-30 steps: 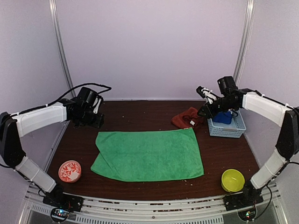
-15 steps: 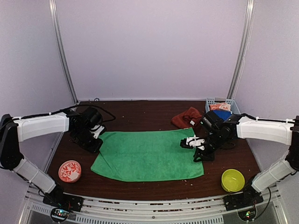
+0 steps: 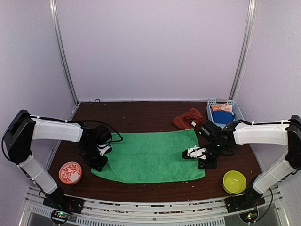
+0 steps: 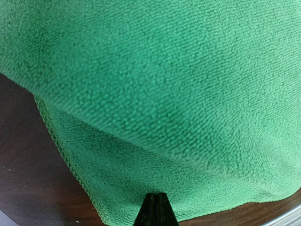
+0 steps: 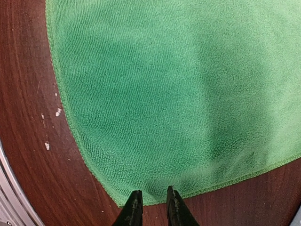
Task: Roll the towels
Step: Smooth out the towel at the center of the board.
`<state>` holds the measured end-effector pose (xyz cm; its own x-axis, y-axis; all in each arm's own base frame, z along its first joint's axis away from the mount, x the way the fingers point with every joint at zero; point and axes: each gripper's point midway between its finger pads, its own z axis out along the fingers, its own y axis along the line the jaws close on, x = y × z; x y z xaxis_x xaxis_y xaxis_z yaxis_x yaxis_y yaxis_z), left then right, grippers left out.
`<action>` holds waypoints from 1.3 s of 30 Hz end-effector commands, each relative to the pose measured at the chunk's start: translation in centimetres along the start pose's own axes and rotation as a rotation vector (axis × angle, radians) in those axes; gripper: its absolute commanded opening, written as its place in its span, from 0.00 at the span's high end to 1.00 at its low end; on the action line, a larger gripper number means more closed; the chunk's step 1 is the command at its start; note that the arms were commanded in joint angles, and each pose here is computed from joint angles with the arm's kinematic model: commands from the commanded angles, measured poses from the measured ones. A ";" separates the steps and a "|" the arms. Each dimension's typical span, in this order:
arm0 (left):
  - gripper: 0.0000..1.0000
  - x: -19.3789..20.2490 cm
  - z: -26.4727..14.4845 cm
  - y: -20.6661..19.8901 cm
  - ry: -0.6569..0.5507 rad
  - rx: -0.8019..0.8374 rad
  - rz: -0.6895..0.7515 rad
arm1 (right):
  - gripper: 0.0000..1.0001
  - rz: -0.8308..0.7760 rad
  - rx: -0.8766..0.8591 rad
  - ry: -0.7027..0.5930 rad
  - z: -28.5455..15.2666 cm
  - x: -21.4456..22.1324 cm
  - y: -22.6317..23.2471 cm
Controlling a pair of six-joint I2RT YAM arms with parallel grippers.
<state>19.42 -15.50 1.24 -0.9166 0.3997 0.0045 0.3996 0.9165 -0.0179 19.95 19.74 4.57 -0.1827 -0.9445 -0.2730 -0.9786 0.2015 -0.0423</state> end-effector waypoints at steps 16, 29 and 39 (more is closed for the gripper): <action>1.00 6.6 0.4 -0.1 0.113 -0.120 -0.110 | 0.87 -0.067 0.000 0.184 0.6 5.9 2.5; 1.00 4.1 -2.8 0.0 -0.034 -0.132 -0.159 | 0.93 -0.055 0.050 0.031 -1.1 1.9 1.0; 1.00 6.4 -1.2 0.7 0.037 -0.152 -0.172 | 0.95 -0.099 -0.007 0.104 1.6 2.3 1.2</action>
<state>14.38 -12.84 2.59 -0.9676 0.2515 0.0210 0.2522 0.9599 0.1227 18.36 17.86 2.63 -0.1246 -0.9763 -0.1769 -0.9892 0.1362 -0.0548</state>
